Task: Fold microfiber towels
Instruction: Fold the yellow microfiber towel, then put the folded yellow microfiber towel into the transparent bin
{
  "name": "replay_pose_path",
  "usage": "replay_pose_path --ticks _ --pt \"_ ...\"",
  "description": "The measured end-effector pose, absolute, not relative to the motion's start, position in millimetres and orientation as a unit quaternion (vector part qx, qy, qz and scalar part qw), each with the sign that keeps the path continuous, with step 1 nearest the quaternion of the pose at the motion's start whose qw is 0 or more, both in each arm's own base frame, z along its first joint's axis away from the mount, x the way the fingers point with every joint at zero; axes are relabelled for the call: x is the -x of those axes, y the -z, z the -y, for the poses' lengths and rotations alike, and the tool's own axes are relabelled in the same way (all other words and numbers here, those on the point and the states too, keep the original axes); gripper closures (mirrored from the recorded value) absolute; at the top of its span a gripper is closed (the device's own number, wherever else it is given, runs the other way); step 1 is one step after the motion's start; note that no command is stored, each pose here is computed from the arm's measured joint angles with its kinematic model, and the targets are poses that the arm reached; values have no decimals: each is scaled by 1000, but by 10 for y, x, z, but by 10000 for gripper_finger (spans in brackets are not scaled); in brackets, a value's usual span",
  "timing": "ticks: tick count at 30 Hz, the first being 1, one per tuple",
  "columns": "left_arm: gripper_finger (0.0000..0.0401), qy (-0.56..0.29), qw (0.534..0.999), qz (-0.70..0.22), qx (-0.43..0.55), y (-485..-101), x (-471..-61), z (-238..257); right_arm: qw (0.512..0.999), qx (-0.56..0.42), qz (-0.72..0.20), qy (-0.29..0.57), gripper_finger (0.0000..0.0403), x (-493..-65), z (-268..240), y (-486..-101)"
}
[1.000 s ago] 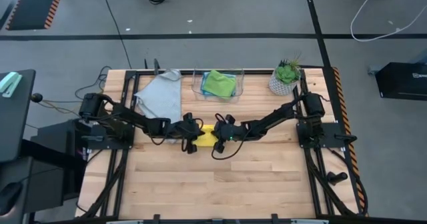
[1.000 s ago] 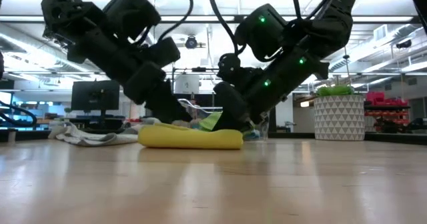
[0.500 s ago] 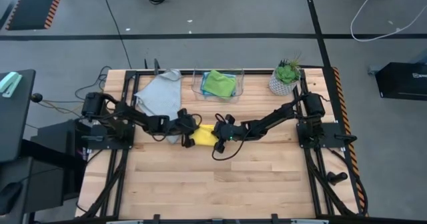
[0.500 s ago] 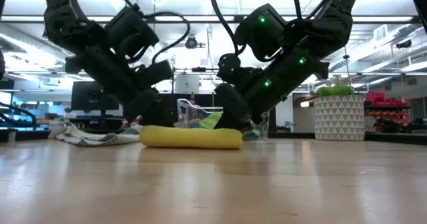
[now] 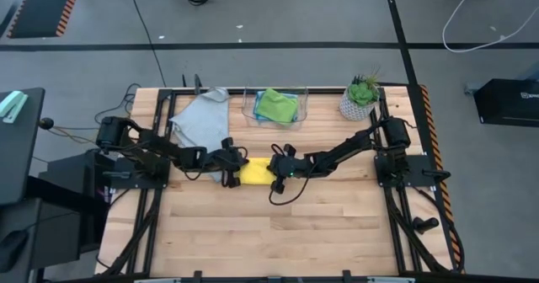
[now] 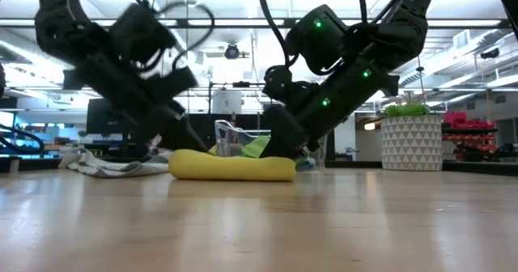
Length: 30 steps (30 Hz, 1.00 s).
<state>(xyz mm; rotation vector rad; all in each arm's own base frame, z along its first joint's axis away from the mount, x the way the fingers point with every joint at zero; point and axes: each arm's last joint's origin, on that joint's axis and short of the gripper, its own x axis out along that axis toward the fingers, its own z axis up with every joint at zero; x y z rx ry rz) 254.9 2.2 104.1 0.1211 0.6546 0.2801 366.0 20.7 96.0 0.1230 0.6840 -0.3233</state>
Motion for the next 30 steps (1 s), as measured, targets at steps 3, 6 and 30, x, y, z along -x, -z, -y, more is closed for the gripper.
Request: replay_pose_path --ticks 3,6,30 --pt "392 -117 942 -305 -73 -1178 -2529 62 928 -54 -335 157 399 -3665 -179 -963" --pt "384 -93 946 -298 -82 -1332 -2456 165 928 -55 -335 156 399 -3666 -178 -963" --pt "152 -48 912 -353 -203 -1172 -2552 674 930 -55 -329 155 400 -3674 -195 -971"
